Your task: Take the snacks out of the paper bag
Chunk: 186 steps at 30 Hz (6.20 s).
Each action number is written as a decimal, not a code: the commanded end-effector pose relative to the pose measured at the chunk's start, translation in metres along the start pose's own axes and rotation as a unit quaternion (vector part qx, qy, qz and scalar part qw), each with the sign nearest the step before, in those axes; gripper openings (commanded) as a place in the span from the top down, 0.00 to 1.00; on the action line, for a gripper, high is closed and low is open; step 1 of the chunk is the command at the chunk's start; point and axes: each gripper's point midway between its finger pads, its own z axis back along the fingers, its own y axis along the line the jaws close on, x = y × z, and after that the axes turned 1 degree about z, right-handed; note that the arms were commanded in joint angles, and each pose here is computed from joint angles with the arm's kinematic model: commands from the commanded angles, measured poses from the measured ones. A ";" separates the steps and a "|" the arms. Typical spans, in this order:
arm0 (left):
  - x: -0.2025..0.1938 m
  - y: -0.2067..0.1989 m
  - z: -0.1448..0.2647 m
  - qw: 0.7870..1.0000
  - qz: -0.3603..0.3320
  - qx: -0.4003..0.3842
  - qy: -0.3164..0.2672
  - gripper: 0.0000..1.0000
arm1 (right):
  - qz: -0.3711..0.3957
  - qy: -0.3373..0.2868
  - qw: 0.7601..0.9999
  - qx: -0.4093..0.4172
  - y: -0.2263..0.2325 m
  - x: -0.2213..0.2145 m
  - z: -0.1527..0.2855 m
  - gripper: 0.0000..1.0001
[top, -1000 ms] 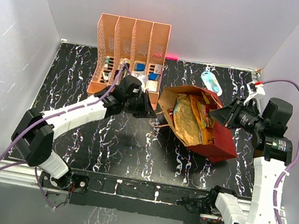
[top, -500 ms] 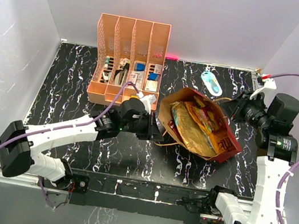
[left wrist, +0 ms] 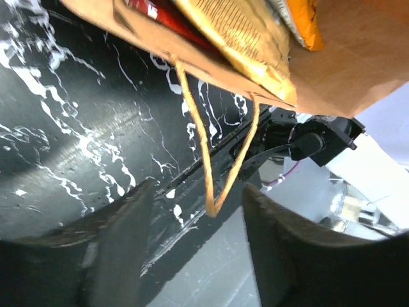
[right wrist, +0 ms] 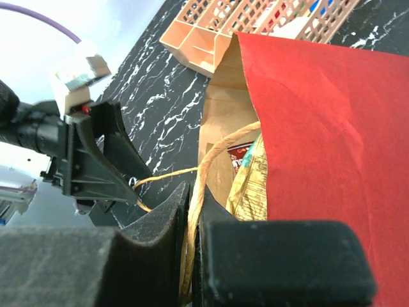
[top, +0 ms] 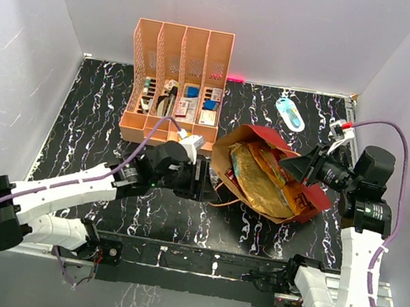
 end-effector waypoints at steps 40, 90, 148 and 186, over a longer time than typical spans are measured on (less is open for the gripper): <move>0.131 -0.056 -0.162 0.949 0.226 0.055 -0.215 0.80 | 0.009 -0.053 0.999 0.000 0.008 0.035 0.000 0.92; 0.134 -0.055 -0.209 0.927 0.124 0.094 -0.341 0.59 | 0.018 -0.054 0.998 -0.011 0.024 0.041 0.013 0.92; 0.074 0.044 0.193 0.926 -0.102 0.301 -0.201 1.00 | 0.083 -0.090 0.943 -0.309 -0.076 0.044 0.049 0.92; 0.092 0.188 0.036 0.984 0.140 0.004 -0.109 1.00 | 0.059 -0.070 0.955 -0.280 -0.074 0.029 0.038 0.93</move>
